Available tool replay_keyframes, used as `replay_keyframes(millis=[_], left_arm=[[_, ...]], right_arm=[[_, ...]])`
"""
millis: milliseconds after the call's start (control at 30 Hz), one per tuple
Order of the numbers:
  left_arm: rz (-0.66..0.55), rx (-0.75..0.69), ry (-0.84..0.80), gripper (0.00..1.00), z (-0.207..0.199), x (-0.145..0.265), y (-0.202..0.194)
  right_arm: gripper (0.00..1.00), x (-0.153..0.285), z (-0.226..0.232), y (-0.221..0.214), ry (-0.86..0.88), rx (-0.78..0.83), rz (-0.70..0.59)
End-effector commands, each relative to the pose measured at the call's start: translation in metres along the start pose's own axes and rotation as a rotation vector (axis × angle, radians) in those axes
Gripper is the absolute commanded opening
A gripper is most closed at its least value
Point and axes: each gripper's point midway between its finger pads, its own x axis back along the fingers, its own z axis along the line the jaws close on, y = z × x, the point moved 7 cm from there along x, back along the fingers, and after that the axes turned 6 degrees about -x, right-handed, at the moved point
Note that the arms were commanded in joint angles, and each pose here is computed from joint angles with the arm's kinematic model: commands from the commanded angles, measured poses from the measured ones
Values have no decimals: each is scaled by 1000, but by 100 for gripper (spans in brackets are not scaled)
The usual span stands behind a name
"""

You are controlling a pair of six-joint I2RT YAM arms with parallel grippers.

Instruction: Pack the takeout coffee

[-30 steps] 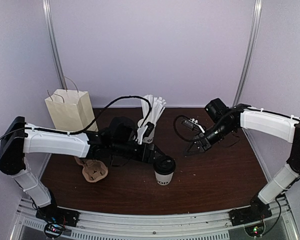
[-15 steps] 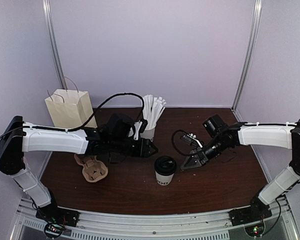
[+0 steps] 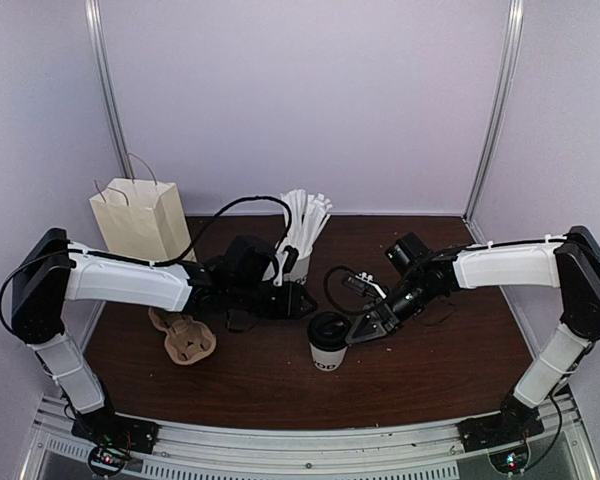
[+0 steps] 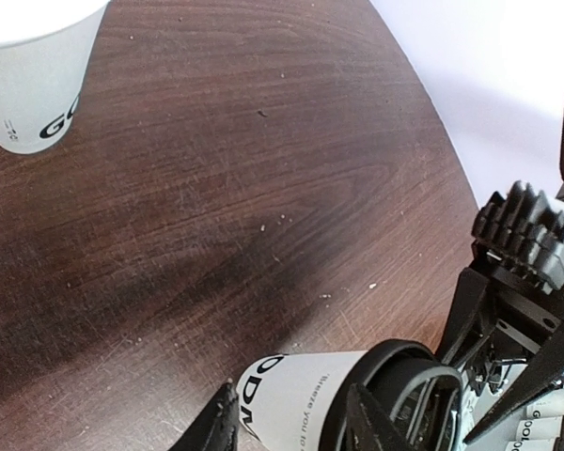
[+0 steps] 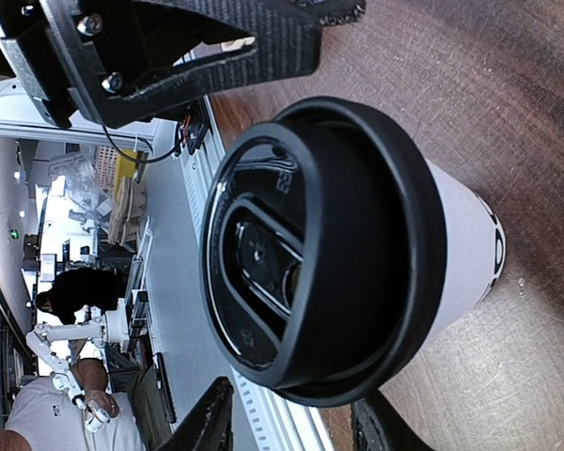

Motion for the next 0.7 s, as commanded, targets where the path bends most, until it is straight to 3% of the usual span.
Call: replay_keyframes(millis=[0, 400, 667], left_arm=[[-16, 21, -44, 39, 1, -8, 1], [22, 53, -53, 39, 10, -13, -15], [77, 107, 12, 35, 30, -10, -43]], right_arm=[[43, -3, 3, 7, 19, 19, 2], [43, -11, -9, 10, -15, -8, 33], [43, -16, -32, 3, -139, -48, 82]])
